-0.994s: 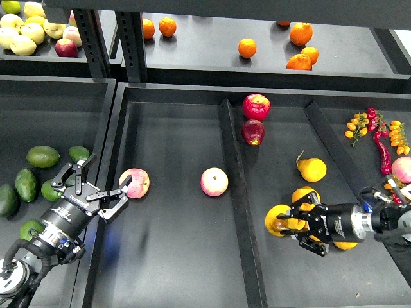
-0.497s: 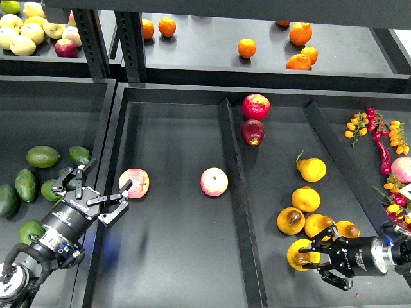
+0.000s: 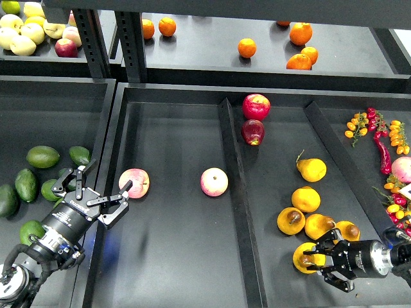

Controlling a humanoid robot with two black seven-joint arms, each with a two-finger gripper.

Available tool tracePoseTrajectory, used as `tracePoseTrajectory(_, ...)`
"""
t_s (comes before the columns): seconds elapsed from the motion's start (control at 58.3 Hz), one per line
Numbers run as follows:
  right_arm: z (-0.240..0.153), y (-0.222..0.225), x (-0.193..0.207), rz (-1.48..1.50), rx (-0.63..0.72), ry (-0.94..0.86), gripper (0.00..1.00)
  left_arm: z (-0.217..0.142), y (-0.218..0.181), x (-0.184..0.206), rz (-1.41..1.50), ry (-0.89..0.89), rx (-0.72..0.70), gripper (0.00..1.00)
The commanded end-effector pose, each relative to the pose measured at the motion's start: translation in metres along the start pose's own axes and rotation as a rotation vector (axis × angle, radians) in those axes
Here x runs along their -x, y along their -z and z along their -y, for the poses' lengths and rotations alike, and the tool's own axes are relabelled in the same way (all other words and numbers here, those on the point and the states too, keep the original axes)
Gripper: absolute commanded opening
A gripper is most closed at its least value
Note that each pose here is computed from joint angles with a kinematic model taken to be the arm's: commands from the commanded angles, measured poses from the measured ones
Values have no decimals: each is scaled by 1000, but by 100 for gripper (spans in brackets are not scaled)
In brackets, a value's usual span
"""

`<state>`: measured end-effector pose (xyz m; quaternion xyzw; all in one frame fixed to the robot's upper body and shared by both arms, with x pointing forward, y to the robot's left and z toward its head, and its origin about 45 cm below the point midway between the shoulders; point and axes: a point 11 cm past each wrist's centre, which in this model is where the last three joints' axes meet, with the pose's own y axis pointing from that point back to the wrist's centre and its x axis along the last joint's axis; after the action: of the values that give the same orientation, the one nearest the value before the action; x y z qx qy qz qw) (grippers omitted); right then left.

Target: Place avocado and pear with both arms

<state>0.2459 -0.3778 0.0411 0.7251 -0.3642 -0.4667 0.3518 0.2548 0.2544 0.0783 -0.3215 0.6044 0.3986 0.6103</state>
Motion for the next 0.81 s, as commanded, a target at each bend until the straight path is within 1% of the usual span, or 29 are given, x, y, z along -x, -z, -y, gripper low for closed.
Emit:
tracePoseTrajectory(0.0,0,2,4,-14,1,8,48,0,0,0,0,0,-1,99)
tracePoseTrajectory(0.017,0,2,3,-19,5,6,52,0,0,0,0,0,-1,99)
tracePoseTrajectory(0.069,0,1,3,-30,12,0,59,0,0,0,0,0,-1,99)
tracePoseTrajectory(0.137,-1,0,2,-43,20,-5,73,0,0,0,0,0,1,100)
tracePoseTrajectory(0.223,-3,-1,1,-48,25,-9,81,0,0,0,0,0,1,99)
tracePoseTrajectory(0.36,-10,-1,-5,-50,24,-27,85,0,0,0,0,0,1,99)
tracePoseTrajectory(0.514,-22,6,-12,-57,12,-53,86,0,0,0,0,0,1,99)
tracePoseTrajectory(0.548,-28,9,-15,-60,7,-65,88,0,0,0,0,0,1,99)
tracePoseTrajectory(0.788,-72,33,-36,-86,-42,-151,91,0,0,0,0,0,1,99)
